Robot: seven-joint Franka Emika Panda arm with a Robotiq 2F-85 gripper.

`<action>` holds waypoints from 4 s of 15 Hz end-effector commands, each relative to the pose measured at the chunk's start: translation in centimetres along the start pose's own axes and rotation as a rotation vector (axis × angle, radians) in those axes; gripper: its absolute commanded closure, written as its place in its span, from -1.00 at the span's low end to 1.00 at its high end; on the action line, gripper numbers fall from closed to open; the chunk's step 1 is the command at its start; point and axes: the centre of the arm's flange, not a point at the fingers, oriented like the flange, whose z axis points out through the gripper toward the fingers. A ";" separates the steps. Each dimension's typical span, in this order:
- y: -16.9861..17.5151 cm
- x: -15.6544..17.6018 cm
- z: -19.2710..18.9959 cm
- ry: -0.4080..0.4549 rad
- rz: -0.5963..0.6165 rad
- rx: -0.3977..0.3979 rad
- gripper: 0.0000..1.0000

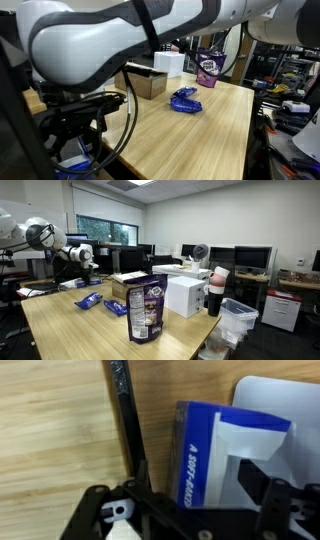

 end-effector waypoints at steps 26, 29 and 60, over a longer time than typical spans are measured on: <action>0.1 -2.2 0.4 0.001 0.003 -0.029 0.88; -0.2 -2.6 -0.2 0.004 -0.007 -0.025 0.88; 5.2 5.3 -5.4 -0.161 -0.279 0.177 0.88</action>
